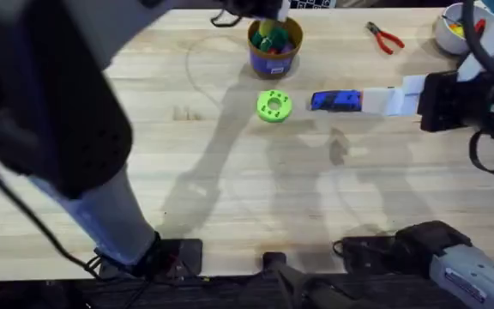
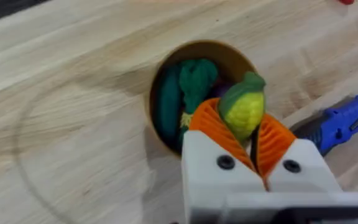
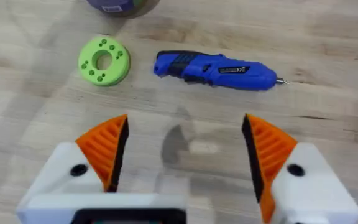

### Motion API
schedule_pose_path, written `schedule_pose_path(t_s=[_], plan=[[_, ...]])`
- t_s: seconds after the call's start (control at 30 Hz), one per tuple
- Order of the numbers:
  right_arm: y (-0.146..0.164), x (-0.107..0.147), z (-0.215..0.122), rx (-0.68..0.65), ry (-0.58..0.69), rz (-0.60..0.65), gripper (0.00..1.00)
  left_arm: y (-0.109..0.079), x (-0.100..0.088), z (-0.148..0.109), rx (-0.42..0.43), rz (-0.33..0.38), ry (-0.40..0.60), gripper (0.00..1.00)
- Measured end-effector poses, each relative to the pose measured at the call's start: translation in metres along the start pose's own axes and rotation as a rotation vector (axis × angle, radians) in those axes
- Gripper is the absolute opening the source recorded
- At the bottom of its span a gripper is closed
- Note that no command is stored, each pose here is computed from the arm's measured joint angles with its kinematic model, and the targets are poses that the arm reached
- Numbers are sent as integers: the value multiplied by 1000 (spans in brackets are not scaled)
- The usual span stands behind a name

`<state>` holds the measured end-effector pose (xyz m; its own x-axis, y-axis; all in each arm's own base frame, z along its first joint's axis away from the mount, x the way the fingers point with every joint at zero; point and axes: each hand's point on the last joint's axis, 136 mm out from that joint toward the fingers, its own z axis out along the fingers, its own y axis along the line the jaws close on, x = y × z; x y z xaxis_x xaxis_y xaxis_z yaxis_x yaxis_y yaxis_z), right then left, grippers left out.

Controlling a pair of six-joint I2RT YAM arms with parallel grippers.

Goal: Pick up the gripper from the table and insert it into the empty holder that is missing its gripper. Then pick up a screw, insert it into the mounting hole, and use the screwdriver to tighten it. Finally, clean up the table by picking up the vegetable and placing it into the bucket.

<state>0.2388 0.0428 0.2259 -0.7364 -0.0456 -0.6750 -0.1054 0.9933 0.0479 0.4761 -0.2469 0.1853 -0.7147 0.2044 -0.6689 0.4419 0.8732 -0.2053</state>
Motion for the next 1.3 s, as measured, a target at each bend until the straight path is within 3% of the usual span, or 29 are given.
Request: schedule_pose_path(t_s=[0.2,0.33,0.5,0.53,0.57,0.77,1.07,1.2,1.3], plan=[[0,0,0,0,0,0,993,-3,12,42,61,-9,23,31],[0,0,0,0,0,0,993,-4,21,54,82,-17,47,53],[0,0,0,0,0,0,994,-9,20,53,109,-16,43,849],[0,0,0,0,0,0,994,-10,19,51,111,-19,42,948],[0,0,0,0,0,0,992,-11,18,49,111,-17,42,975],[0,0,0,0,0,0,992,-6,19,19,44,-23,72,988],[0,0,0,0,0,0,993,-7,24,-100,-75,27,110,986],[0,0,0,0,0,0,993,-7,41,-148,-121,33,144,985],[0,0,0,0,1,0,992,-4,53,-171,-154,35,138,986]])
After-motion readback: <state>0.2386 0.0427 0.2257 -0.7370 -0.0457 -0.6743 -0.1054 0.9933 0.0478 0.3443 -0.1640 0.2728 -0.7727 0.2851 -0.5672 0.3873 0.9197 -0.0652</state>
